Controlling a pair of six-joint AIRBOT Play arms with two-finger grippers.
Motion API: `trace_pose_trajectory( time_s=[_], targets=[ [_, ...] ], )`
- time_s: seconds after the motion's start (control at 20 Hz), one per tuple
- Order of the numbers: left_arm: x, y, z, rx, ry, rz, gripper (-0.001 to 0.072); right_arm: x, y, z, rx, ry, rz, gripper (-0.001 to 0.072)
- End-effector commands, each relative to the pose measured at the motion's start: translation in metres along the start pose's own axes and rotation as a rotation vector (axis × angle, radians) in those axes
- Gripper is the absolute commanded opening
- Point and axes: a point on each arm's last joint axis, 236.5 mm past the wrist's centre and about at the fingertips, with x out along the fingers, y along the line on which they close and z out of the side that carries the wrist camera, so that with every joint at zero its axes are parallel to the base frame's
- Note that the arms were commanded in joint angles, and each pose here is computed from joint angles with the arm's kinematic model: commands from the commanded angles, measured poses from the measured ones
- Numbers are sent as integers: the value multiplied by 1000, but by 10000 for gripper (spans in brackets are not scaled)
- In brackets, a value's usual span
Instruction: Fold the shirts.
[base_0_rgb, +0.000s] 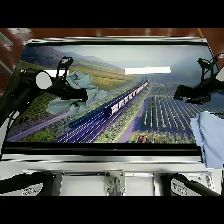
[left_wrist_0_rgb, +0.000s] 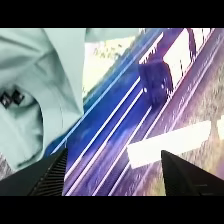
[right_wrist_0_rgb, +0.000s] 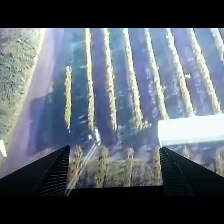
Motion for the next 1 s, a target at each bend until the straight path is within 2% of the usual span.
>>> trace_pose_trajectory(
  time_s=[0.0, 0.2, 0.35, 0.5, 0.55, 0.6, 0.65, 0.75, 0.95],
  targets=[
    [26, 41, 28, -40, -50, 102, 714, 0, 1, 10, -21, -42, 4, 681],
    [98, 108, 38, -194, 95, 126, 716, -1, 2, 23, -21, -97, 4, 681],
    [148, 120, 44, -306, 140, 40, 716, -2, 1, 32, -20, -136, 2, 681],
    [174, 126, 45, -337, 145, 21, 705, -2, 4, 33, -17, -139, 14, 681],
    [177, 127, 43, -337, 151, 21, 476, -2, 6, 31, -15, -132, 22, 681],
    [175, 125, 41, -329, 163, 14, 58, -2, 9, 29, -11, -123, 35, 681],
    [167, 118, 44, -281, 162, -10, 35, -2, 11, 28, -9, -118, 45, 681],
    [131, 97, 68, -170, 105, -38, 34, -2, 15, 28, -8, -118, 63, 681],
    [-29, -8, 121, 159, -172, -104, 33, -13, 19, 24, -82, -127, 64, 681]
  ],
)
